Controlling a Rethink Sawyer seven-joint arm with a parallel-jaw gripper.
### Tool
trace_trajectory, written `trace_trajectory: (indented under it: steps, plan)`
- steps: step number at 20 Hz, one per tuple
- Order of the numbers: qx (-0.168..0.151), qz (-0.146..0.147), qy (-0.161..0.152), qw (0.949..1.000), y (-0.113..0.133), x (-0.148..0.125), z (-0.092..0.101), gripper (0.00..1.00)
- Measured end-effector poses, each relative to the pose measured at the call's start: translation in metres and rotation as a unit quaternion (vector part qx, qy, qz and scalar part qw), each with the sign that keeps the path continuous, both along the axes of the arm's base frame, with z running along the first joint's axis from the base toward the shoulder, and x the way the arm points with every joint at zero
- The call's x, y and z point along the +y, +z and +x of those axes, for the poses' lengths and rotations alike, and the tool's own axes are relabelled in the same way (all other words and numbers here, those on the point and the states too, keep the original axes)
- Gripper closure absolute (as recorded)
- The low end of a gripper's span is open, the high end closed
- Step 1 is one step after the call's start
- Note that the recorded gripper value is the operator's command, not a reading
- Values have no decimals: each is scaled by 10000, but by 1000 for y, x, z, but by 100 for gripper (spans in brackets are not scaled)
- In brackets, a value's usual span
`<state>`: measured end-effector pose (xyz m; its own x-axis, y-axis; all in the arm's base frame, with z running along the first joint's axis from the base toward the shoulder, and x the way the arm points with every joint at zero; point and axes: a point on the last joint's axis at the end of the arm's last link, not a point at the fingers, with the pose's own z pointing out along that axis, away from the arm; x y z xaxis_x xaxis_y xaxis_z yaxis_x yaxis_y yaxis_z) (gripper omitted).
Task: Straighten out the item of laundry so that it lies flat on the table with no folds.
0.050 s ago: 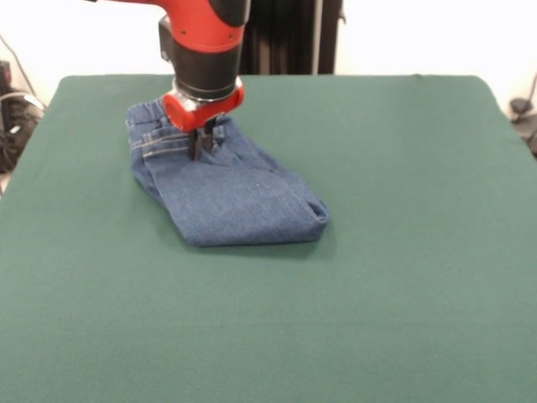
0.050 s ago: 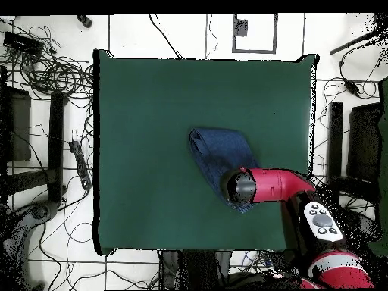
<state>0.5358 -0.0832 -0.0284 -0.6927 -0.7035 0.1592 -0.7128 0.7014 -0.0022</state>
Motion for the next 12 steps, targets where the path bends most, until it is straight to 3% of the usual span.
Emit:
trace_trajectory:
  steps: [12]
  plan:
    - [46, -101, -21, 9999, 25, -5, 4, 100]
